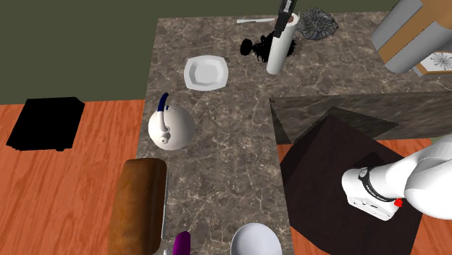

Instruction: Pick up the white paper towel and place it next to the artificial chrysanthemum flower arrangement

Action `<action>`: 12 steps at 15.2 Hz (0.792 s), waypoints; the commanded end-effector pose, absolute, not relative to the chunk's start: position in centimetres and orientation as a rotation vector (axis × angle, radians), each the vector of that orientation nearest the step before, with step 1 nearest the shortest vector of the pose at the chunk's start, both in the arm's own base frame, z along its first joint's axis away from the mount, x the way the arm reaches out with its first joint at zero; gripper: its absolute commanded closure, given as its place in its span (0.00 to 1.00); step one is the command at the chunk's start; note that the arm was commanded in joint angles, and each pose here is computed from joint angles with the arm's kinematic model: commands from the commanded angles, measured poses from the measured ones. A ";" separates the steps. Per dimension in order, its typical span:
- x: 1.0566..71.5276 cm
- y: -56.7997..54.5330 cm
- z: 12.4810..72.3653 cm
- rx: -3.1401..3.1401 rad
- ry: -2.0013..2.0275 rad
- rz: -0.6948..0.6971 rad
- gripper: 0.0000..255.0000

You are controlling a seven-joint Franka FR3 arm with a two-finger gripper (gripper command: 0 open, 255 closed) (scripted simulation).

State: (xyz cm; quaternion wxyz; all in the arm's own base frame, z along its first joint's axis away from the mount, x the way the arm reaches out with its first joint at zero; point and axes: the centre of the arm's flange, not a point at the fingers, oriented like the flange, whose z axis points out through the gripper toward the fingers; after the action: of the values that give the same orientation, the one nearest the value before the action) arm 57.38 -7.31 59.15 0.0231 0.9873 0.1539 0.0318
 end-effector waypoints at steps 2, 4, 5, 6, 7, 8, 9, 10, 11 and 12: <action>57.3 -7.2 57.4 3.057 0.477 0.099 1.00; 57.3 -7.2 56.4 3.057 0.477 0.099 1.00; 57.3 -7.2 55.8 3.057 0.477 0.099 1.00; 57.3 -7.2 55.3 3.057 0.477 0.099 1.00; 57.3 -7.2 54.8 3.057 0.477 0.099 1.00; 57.3 -7.2 54.3 3.057 0.477 0.099 1.00; 57.3 -7.2 53.7 3.057 0.477 0.099 1.00; 57.3 -7.2 53.2 3.057 0.477 0.099 1.00; 57.3 -7.2 52.7 3.057 0.477 0.099 1.00; 57.3 -7.2 52.1 3.057 0.477 0.099 1.00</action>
State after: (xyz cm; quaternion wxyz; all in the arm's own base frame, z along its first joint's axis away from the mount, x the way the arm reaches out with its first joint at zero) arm 57.31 -7.32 52.70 0.0231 0.9873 0.1540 0.0318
